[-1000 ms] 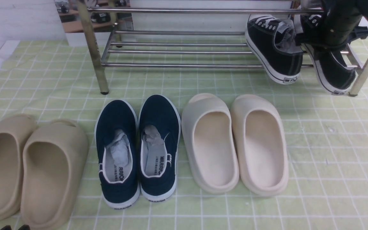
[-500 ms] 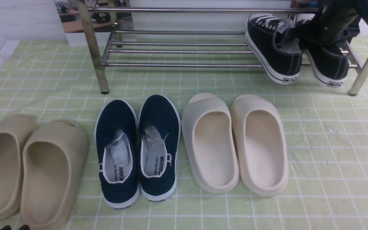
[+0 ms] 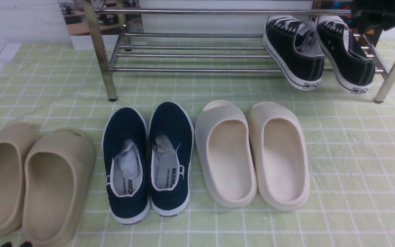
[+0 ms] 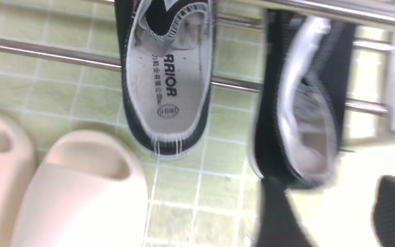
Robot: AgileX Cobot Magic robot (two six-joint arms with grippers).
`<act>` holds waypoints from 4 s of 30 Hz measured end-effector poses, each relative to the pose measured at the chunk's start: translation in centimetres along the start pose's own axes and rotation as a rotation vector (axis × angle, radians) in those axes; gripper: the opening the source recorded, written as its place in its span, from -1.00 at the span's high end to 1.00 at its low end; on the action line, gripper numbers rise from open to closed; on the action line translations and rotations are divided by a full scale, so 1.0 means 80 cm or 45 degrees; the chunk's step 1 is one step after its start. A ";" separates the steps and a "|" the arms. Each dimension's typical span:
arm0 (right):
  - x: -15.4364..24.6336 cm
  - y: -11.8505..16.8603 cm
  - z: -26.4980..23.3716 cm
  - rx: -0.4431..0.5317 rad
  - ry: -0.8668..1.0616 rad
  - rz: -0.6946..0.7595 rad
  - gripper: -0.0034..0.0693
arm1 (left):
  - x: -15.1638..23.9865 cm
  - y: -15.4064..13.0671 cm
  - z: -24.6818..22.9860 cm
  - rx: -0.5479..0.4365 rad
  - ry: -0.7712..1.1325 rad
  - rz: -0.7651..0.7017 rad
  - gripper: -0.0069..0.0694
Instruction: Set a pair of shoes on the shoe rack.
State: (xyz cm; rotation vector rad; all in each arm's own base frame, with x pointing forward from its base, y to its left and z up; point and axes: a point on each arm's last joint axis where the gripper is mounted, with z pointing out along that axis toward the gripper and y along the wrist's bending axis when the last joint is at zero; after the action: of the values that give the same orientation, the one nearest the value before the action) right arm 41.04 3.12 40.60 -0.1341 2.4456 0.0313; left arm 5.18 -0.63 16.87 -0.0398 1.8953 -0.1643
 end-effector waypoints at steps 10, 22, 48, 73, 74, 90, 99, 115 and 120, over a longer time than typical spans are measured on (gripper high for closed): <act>0.058 0.014 -0.230 0.008 -0.481 -0.071 0.91 | 0.000 0.000 0.000 0.000 0.000 0.000 0.19; 0.330 0.016 -0.182 0.048 -1.134 -0.099 0.90 | 0.000 0.000 0.000 0.000 0.000 0.000 0.19; 0.514 0.009 -0.069 0.160 -0.906 0.002 0.87 | 0.000 0.000 0.000 0.000 0.000 0.000 0.19; 0.531 0.009 -0.064 0.148 -0.738 0.188 0.85 | 0.000 0.000 0.000 0.000 0.002 0.000 0.19; 0.531 0.009 -0.064 0.148 -0.738 0.188 0.85 | 0.000 0.000 0.000 0.000 0.002 0.000 0.19; 0.531 0.009 -0.064 0.148 -0.737 0.188 0.80 | 0.000 0.000 0.000 0.000 0.002 0.000 0.19; 0.531 0.009 -0.064 0.148 -0.737 0.188 0.76 | 0.000 0.000 0.000 0.000 0.002 0.000 0.19; 0.531 0.009 -0.064 0.146 -0.737 0.191 0.71 | 0.000 0.000 0.000 0.000 0.002 0.000 0.19; 0.531 0.009 -0.064 0.145 -0.737 0.192 0.69 | 0.000 0.000 0.000 0.000 0.002 0.000 0.19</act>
State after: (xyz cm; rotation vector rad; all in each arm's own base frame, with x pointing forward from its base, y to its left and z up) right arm 5.23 -0.22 17.38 0.1002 1.8684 -0.0035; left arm 5.18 -0.63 16.86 -0.0397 1.8966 -0.1643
